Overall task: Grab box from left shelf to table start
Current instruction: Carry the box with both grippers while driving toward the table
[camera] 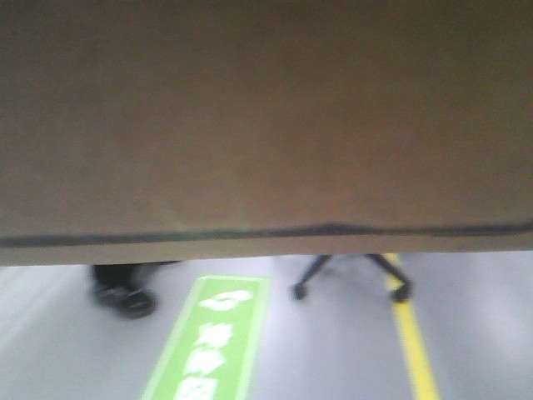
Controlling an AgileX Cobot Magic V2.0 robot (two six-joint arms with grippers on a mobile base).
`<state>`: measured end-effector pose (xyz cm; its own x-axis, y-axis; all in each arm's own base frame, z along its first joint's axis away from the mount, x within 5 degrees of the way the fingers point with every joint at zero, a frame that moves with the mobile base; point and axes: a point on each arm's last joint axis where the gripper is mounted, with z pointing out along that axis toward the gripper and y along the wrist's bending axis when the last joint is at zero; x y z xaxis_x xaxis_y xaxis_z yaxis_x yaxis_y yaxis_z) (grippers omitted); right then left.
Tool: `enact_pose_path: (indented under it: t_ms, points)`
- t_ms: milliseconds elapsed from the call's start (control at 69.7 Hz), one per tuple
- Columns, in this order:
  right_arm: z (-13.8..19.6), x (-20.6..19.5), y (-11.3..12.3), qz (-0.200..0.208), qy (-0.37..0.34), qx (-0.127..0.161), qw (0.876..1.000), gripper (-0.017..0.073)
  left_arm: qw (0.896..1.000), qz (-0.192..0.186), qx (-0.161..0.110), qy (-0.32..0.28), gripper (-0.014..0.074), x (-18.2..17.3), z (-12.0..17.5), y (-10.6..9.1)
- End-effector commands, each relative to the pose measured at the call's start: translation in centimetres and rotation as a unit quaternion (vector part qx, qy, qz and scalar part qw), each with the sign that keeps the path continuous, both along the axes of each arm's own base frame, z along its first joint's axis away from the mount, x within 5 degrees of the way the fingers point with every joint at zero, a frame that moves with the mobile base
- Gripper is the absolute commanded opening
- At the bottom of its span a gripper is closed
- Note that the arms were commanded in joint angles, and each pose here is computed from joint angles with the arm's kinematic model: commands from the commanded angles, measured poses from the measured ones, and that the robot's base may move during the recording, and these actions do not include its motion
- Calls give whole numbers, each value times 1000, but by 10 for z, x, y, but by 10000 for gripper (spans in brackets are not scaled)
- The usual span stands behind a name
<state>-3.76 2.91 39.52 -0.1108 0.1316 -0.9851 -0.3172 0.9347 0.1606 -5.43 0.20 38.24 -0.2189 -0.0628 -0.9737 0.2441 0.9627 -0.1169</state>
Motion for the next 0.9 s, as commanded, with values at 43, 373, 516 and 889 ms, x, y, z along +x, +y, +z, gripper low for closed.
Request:
enact_pose_path:
  t_ms: [43, 373, 516, 889]
  points:
    - [21, 1, -1, -9, -68, 33, 997, 59, 994, -33, -56, -89, -93, -3, 25, -5]
    - [21, 1, -1, -9, -68, 33, 997, 59, 994, -33, -56, -89, -93, -3, 25, -5]
    - [21, 1, -1, -9, -68, 33, 997, 59, 994, -33, -56, -89, -93, -3, 25, -5]
    - [21, 1, -1, -9, -68, 33, 997, 59, 994, -33, -56, -89, -93, -3, 25, -5]
